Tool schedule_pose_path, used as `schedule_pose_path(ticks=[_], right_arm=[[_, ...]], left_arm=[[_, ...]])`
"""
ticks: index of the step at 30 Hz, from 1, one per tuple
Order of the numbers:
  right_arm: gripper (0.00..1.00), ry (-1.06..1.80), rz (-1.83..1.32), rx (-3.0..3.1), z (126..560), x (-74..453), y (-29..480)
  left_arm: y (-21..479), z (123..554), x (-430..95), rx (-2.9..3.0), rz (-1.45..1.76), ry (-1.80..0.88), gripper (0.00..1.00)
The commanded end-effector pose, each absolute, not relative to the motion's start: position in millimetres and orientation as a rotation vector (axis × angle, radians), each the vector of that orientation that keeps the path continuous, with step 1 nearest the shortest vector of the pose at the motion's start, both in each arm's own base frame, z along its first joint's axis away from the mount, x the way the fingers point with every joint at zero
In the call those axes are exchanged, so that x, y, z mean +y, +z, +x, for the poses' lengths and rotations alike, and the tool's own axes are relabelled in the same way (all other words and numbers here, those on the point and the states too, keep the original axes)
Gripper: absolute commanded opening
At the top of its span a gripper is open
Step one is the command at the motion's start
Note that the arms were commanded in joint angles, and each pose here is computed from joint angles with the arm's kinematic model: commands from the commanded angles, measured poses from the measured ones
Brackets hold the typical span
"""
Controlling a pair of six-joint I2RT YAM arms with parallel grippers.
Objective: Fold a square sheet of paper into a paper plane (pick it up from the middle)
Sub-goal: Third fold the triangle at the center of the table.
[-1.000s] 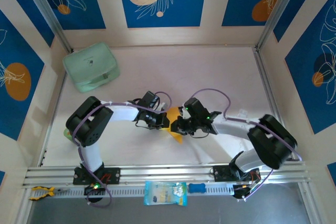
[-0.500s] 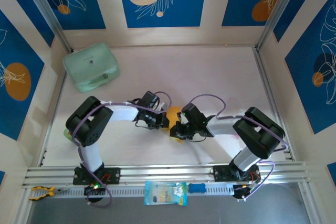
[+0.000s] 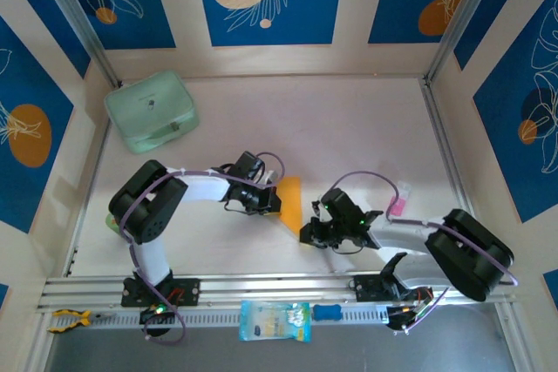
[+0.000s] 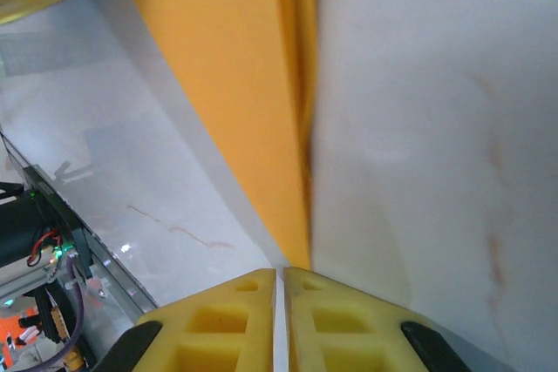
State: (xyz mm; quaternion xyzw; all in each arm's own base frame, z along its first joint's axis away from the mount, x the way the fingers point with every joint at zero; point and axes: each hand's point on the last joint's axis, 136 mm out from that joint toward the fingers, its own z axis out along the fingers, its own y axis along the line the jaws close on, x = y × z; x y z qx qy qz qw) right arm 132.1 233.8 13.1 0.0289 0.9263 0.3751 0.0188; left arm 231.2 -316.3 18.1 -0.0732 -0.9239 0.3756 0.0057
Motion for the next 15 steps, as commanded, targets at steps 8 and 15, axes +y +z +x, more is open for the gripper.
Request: schedule_pose_path(ticks=[8, 15], right_arm=[[0.2, 0.985, 0.202, 2.822, 145, 207, 34], [0.45, 0.813, 0.322, 2.855, 157, 197, 40]], left_arm=[[4, 227, -295, -2.943, -0.064, 1.091, 0.03], [18, 227, -293, -2.978, -0.025, 1.137, 0.05]])
